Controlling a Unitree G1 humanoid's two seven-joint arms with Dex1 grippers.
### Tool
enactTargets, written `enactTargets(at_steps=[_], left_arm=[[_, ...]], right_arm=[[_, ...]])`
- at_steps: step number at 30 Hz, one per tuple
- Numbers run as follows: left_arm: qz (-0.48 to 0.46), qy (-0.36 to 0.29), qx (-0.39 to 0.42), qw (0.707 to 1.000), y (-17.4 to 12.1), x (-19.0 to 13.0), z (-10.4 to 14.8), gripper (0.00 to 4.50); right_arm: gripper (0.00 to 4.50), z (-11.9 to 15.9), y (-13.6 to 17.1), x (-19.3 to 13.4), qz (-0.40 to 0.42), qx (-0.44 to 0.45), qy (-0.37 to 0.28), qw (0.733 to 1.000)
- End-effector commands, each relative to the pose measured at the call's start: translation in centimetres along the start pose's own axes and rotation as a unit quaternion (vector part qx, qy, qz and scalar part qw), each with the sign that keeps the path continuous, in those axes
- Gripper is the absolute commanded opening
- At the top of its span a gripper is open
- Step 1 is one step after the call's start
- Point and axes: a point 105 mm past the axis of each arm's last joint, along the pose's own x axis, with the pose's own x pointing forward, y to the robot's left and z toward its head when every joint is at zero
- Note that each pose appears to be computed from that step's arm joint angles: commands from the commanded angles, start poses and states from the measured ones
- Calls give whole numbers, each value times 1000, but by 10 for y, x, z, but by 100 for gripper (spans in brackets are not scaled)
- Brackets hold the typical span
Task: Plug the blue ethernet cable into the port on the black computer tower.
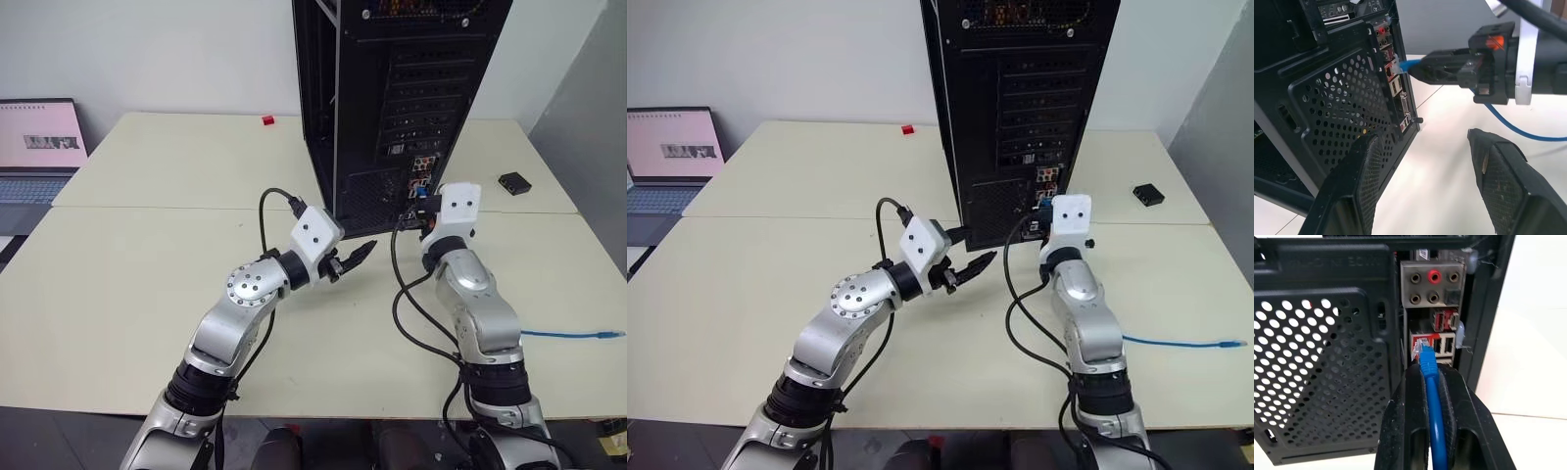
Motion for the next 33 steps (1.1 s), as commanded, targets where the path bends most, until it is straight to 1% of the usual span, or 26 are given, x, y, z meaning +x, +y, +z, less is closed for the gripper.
enactTargets(at_steps=[1,12,29,33], left_arm=[[-5,-23,17,1000,-2,0,13,288],[-4,-17,16,1000,0,-2,10,288],[1,-16,17,1000,1,-2,9,288],[2,-17,18,1000,2,-2,10,288]], right_arm=[[0,19,-2,3,1,2,-34,999],[0,18,-8,7,-10,2,-32,999],[0,7,-5,14,-14,47,-21,999],[0,8,-6,16,-10,36,-26,999]])
